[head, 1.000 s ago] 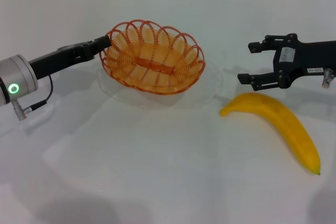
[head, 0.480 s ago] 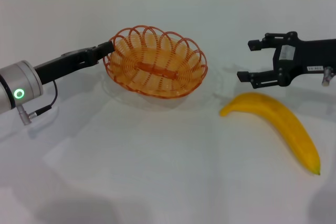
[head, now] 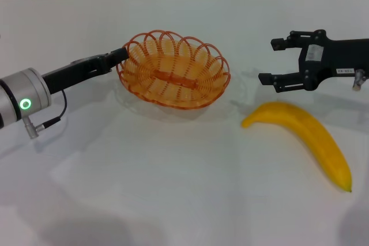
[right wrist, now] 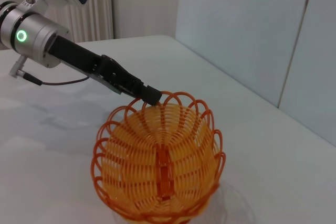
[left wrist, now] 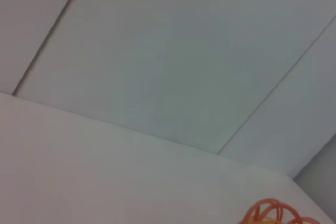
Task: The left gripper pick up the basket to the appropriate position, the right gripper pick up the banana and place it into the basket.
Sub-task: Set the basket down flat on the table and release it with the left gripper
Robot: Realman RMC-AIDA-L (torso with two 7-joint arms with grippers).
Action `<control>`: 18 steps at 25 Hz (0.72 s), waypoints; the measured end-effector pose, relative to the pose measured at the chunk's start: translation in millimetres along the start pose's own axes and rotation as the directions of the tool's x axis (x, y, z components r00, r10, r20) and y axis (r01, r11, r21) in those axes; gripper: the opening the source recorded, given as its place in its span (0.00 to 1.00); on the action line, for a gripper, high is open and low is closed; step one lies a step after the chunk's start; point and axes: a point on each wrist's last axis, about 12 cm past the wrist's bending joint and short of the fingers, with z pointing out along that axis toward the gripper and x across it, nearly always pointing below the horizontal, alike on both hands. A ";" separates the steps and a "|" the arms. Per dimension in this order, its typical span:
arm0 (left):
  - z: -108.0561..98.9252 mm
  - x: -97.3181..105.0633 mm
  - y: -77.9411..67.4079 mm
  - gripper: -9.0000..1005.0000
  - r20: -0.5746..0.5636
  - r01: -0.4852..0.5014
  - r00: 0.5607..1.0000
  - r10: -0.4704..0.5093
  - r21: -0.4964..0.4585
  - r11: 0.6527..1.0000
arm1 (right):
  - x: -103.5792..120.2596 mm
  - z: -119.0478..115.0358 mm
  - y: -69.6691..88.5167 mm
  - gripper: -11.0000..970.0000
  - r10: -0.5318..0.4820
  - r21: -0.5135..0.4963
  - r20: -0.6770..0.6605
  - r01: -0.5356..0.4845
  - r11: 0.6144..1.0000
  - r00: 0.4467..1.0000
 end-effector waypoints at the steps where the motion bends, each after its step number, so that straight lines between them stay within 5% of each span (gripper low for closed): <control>1: 0.0 0.0 0.0 0.08 0.000 0.000 1.000 0.000 0.000 1.000 | 0.0 0.0 0.0 0.89 0.000 0.000 0.000 0.000 1.000 1.000; 18: 2.6 8.4 -1.4 0.09 0.007 0.034 0.999 -0.034 -0.003 0.999 | 0.1 0.2 0.4 0.89 0.001 -0.002 0.002 -0.001 1.000 1.000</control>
